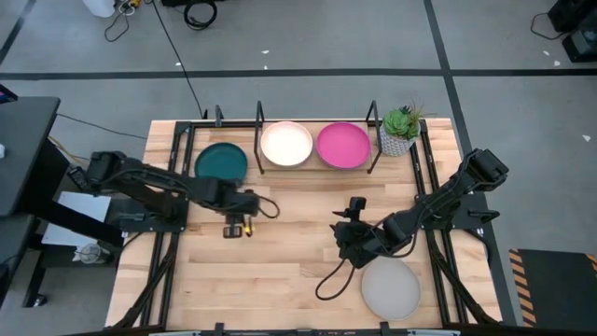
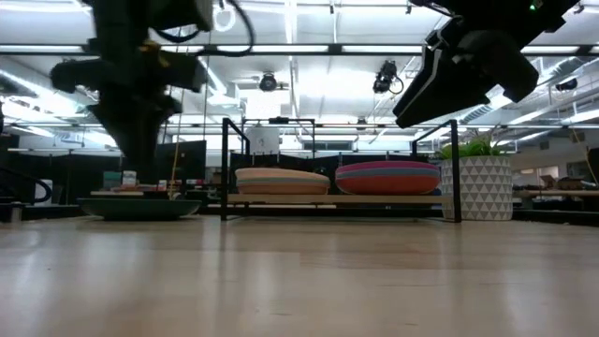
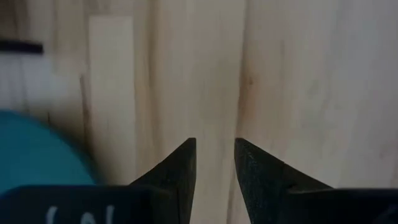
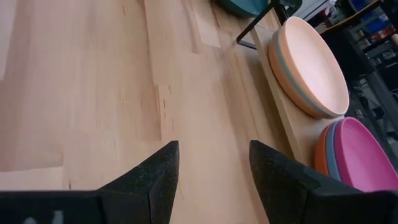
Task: Place and stack plates onto a shelf
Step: Stack the dark green plate on top of the pink plate on the shelf
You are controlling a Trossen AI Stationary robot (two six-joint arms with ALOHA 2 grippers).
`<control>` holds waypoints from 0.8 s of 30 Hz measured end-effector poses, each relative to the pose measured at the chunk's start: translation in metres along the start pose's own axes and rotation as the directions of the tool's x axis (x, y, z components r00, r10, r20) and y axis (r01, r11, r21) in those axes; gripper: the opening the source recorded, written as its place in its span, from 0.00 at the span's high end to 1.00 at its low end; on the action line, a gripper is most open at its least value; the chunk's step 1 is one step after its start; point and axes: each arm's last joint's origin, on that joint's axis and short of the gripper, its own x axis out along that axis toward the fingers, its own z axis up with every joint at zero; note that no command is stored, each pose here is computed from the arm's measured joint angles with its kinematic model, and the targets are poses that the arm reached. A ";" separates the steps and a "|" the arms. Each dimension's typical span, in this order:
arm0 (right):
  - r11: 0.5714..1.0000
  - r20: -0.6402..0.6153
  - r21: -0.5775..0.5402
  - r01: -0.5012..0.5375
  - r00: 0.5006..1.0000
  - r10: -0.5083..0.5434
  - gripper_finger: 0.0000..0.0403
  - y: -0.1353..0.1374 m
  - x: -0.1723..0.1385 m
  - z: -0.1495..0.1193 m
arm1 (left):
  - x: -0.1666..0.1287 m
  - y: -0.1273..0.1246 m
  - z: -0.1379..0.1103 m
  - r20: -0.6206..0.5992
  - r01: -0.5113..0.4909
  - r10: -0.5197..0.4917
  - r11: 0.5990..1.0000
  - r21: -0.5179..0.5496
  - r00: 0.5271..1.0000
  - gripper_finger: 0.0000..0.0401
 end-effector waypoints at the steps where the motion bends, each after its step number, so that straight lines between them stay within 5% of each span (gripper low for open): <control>1: 1.000 -0.001 -0.002 0.001 1.000 -0.001 0.50 0.000 0.000 0.000 | -0.001 0.002 -0.007 0.013 -0.007 0.008 1.000 -0.018 1.000 0.71; 7: 1.000 0.008 0.000 -0.008 1.000 0.008 0.50 -0.002 0.003 0.003 | -0.005 0.015 -0.041 0.075 -0.152 0.161 0.982 -0.114 0.984 0.71; 14: 0.999 0.024 0.005 -0.033 0.999 0.033 0.50 -0.002 0.005 0.006 | 0.002 0.040 -0.049 0.059 -0.228 0.249 0.942 -0.246 0.967 0.71; 24: 0.999 0.025 0.000 -0.046 0.999 0.046 0.50 -0.001 0.005 0.007 | 0.018 0.081 -0.056 0.011 -0.217 0.247 0.871 -0.440 0.969 0.71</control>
